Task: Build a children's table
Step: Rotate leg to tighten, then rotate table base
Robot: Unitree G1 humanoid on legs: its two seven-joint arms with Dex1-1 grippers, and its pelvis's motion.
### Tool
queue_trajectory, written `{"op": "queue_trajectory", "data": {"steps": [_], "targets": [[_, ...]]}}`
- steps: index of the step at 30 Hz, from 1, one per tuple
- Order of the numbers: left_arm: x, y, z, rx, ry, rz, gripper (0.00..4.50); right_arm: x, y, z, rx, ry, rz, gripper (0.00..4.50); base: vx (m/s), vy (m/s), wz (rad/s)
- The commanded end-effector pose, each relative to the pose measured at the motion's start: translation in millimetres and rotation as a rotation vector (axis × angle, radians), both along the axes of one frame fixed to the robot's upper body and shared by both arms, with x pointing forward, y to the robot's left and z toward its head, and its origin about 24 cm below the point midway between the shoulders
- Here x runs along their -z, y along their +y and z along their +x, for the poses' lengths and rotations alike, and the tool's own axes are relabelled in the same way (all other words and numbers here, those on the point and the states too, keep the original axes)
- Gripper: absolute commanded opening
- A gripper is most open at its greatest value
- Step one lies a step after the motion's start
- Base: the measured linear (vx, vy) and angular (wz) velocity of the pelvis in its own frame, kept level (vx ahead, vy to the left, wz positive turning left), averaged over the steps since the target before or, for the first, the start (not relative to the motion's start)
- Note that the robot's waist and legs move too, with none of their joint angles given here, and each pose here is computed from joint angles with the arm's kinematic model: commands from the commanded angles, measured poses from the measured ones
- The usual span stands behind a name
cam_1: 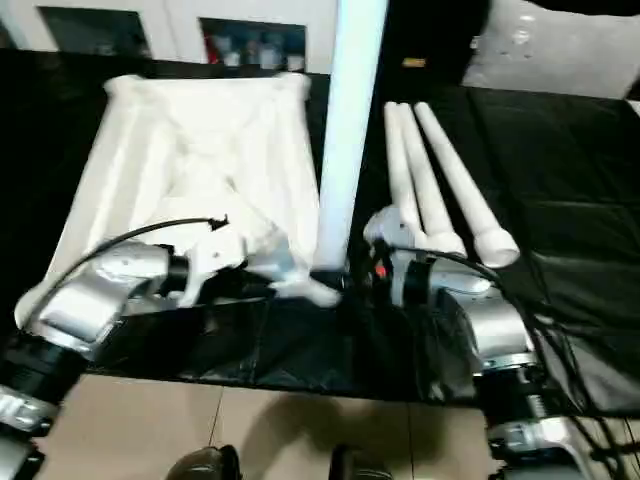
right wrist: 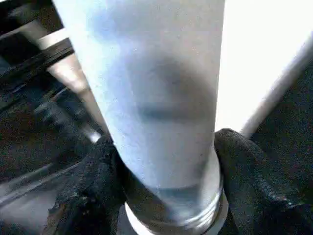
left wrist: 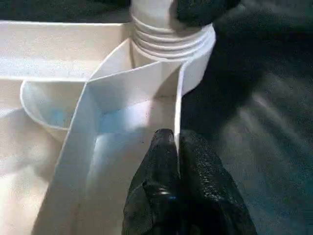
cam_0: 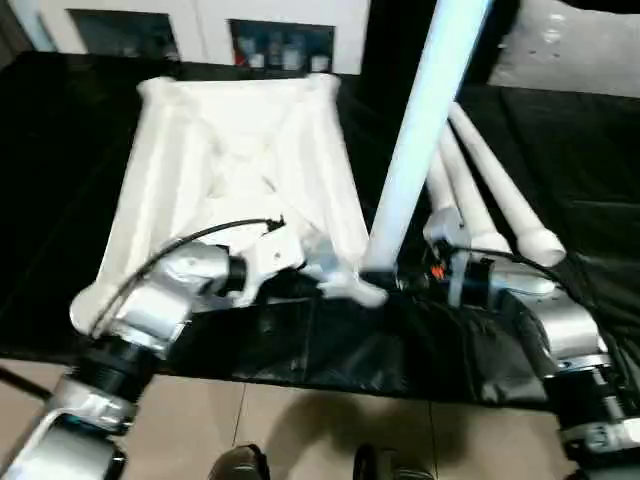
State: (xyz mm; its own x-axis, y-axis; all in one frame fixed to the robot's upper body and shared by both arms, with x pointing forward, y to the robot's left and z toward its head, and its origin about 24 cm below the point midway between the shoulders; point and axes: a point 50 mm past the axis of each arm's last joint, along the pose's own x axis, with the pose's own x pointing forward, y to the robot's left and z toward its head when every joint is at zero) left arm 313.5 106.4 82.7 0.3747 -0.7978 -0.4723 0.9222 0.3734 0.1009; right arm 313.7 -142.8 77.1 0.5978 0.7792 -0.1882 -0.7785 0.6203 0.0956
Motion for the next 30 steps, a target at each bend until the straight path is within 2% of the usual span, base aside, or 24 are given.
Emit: {"op": "queue_trajectory", "data": {"steps": [1, 4, 7, 11, 12, 13, 16, 17, 18, 20, 21, 22, 23, 24, 26, 28, 30], "targets": [[-9.6, -29.9, 5.3, -0.133, -0.025, -0.107, 0.00, 11.8, 45.2, -5.0, -0.043, 0.066, 0.044, 2.47, 0.000, 0.000, 0.00], [-11.1, -48.3, 13.8, -0.271, -0.039, -0.161, 0.00, 15.6, 60.4, 1.1, 0.102, 0.112, 0.072, 2.43, 0.000, 0.000, 0.00], [-13.5, -58.8, 20.5, -0.368, -0.068, -0.181, 0.00, 17.5, 67.6, 7.1, 0.225, 0.140, 0.076, 2.43, 0.000, 0.000, 0.00], [-23.4, -77.4, 24.8, -0.435, -0.108, -0.224, 0.00, 18.9, 73.0, 13.3, 0.357, 0.106, 0.047, 2.43, 0.000, 0.000, 0.00], [-25.6, -80.6, 24.8, -0.428, -0.120, -0.217, 0.00, 16.4, 72.2, 14.9, 0.390, 0.091, 0.074, 3.12, 0.000, 0.000, 0.00], [-26.2, -81.1, 24.4, -0.409, -0.134, -0.191, 0.00, 11.6, 68.8, 16.1, 0.416, 0.075, 0.114, 3.12, 0.000, 0.000, 0.00], [-24.6, -79.4, 24.0, -0.392, -0.141, -0.171, 0.00, 8.4, 64.0, 16.6, 0.421, 0.059, 0.117, 3.32, 0.000, 0.000, 0.00], [-23.6, -78.5, 24.3, -0.388, -0.143, -0.165, 0.00, 6.6, 61.1, 16.8, 0.419, 0.041, 0.103, 3.48, 0.000, 0.000, 0.00], [-21.2, -77.7, 25.0, -0.378, -0.137, -0.156, 0.00, 3.6, 51.7, 18.2, 0.443, -0.011, 0.048, 3.57, 0.000, 0.000, 0.00], [-20.2, -77.1, 25.9, -0.376, -0.143, -0.147, 0.00, 2.0, 46.4, 18.7, 0.453, -0.041, 0.020, 3.67, 0.000, 0.000, 0.00], [-19.4, -76.0, 27.3, -0.369, -0.152, -0.138, 0.00, -1.6, 38.4, 17.6, 0.456, -0.057, 0.022, 3.87, 0.000, 0.000, 0.00], [-19.4, -74.7, 28.9, -0.363, -0.170, -0.130, 0.00, -5.4, 31.8, 15.7, 0.456, -0.068, 0.027, 3.87, 0.000, 0.000, 0.00], [-19.4, -74.7, 28.9, -0.363, -0.170, -0.130, 0.00, -5.4, 31.8, 15.7, 0.456, -0.068, 0.027, 3.95, 0.000, 0.000, 0.00], [-21.7, -72.2, 31.8, -0.358, -0.197, -0.143, 0.00, -13.8, 18.9, 12.1, 0.489, -0.100, 0.028, 4.11, 0.000, 0.000, 0.00], [-24.2, -72.7, 31.3, -0.336, -0.176, -0.185, 0.43, -19.6, 12.8, 8.8, 0.503, -0.118, 0.045, 4.32, 0.000, 0.000, 0.00], [-31.5, -73.4, 29.5, -0.326, -0.158, -0.277, 0.54, -28.8, 2.1, 5.0, 0.552, -0.151, 0.074, 4.39, 0.000, 0.000, 0.00], [-32.9, -73.2, 29.0, -0.322, -0.166, -0.289, 0.73, -31.0, -0.5, 4.4, 0.572, -0.162, 0.082, 4.50, 0.000, 0.000, 0.00]]}}
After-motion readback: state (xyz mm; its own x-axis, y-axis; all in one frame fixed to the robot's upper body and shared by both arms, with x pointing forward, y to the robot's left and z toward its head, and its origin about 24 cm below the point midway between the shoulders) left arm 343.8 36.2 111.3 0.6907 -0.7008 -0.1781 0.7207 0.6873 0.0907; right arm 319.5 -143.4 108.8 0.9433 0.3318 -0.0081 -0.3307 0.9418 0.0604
